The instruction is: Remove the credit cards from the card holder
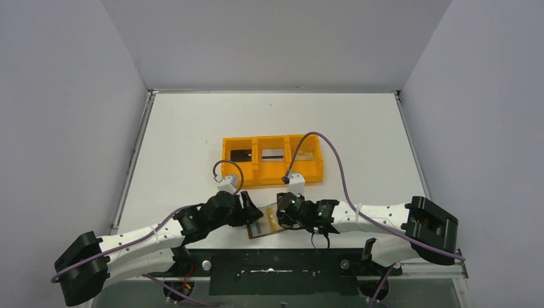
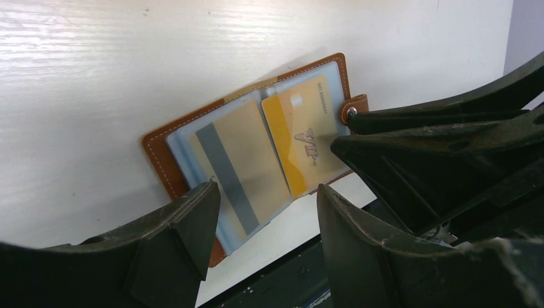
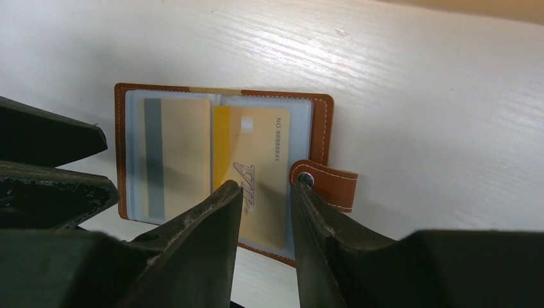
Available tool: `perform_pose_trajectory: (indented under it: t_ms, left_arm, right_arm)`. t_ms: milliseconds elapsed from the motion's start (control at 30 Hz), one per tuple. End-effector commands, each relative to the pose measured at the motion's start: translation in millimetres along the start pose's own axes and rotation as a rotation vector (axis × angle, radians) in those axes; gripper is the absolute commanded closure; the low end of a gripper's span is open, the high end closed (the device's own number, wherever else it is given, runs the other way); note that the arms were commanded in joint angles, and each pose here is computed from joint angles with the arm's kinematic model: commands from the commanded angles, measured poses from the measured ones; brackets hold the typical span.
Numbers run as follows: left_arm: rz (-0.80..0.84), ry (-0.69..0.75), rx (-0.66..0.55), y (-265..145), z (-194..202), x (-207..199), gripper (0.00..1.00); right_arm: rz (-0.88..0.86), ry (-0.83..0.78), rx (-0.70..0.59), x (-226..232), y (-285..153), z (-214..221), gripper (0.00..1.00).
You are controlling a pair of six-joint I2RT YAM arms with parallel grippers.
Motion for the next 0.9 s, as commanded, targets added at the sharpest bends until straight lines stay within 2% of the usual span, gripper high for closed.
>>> perform_pose_trajectory:
  t_ms: [0,500,700,867]
  left_arm:
    - [0.137,0.024,-0.041,0,-20,-34,0.43]
    - [0.222,0.065,0.007,21,-26,-67,0.46]
    - [0.077,0.026,0.062,35,-11,-43,0.48]
    - [0.022,-0.029,0.092,43,10,-23,0.49]
  right_arm:
    - [-0.002,0.049,-0.008,-1,6,3,0.65]
    - [0.014,0.265,0.017,-37,19,39,0.73]
    - [-0.003,0.289,0.020,-38,19,44,0.74]
    - [0.000,0.291,0.024,-40,20,46,0.74]
Point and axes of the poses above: each gripper's point midway between its finger pads, its own y axis out along the fingers, its own x axis along the line the jaws close on, z = x × y, the point moved 2 cm from there along -y, back along the fingers, and after that the axes turned 14 degrees about y, right-handed, at the moved point
